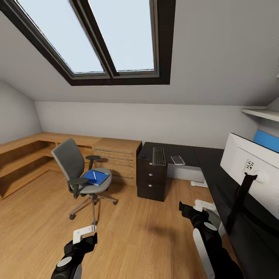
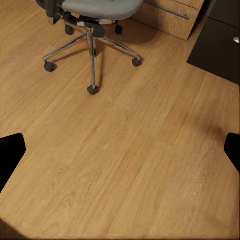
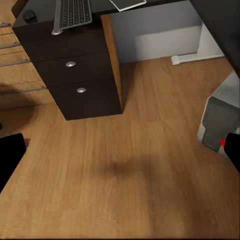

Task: In the bedroom, organize the workspace by keeping the computer under the desk, ensuring the monitor is on the desk, placing the keyboard on the desk next to the monitor, placing the mouse on the desk next to the keyboard, moving the folder from the swivel chair onto the desk next to the mouse, stacking the notebook on top of the folder with the pen on top of the notebook, and positioning the swivel chair next to the desk.

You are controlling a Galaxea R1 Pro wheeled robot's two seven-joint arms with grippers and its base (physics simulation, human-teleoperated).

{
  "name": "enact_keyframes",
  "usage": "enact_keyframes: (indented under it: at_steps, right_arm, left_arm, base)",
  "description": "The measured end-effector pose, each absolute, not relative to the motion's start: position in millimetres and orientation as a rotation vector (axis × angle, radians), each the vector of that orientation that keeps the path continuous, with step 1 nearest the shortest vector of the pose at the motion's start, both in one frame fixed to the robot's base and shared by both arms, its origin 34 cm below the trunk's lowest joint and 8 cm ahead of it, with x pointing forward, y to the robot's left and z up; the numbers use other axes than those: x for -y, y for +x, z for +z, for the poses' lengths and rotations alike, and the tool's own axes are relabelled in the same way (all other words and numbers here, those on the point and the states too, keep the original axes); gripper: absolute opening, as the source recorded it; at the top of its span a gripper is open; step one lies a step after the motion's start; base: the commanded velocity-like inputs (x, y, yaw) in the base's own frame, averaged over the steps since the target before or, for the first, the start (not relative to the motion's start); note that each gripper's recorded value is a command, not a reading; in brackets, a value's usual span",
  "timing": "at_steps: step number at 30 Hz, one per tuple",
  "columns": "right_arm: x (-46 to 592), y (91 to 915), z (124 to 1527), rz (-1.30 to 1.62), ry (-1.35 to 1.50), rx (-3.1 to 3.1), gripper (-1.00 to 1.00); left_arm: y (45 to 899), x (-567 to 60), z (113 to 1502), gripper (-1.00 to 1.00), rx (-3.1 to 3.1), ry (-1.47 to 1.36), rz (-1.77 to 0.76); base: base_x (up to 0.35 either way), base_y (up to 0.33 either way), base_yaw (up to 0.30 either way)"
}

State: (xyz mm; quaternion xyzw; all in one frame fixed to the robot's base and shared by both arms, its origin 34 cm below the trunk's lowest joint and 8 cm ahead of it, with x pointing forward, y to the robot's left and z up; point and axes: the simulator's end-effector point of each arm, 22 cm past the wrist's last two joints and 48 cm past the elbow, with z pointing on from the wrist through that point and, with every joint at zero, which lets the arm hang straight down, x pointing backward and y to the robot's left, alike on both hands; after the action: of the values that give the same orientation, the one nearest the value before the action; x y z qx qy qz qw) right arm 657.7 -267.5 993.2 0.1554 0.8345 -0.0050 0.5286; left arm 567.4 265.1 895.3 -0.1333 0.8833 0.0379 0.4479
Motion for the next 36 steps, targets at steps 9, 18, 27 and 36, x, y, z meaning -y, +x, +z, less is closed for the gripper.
enact_keyframes:
  at_steps: [9, 18, 27, 36]
  right_arm:
    - [290, 658, 999, -0.062, 0.359, -1.977, 1.0]
    - [290, 657, 995, -0.067, 0.355, -1.986, 1.0]
    - [287, 657, 994, -0.061, 0.353, -1.987, 1.0]
    - [289, 657, 994, -0.064, 0.356, -1.982, 1.0]
  left_arm:
    - [568, -245, 891, 1.0, -2.201, -0.272, 0.072]
    - [570, -230, 892, 1.0, -2.203, -0.227, 0.053]
    - [570, -229, 892, 1.0, -2.203, -0.223, 0.051]
    - [570, -231, 893, 1.0, -2.203, -0.221, 0.056]
  base:
    - [-0.041, -0.317, -0.152]
    - [-0.001, -0.347, -0.202]
    - [0.022, -0.346, -0.014]
    - [0.167, -0.3, 0.0]
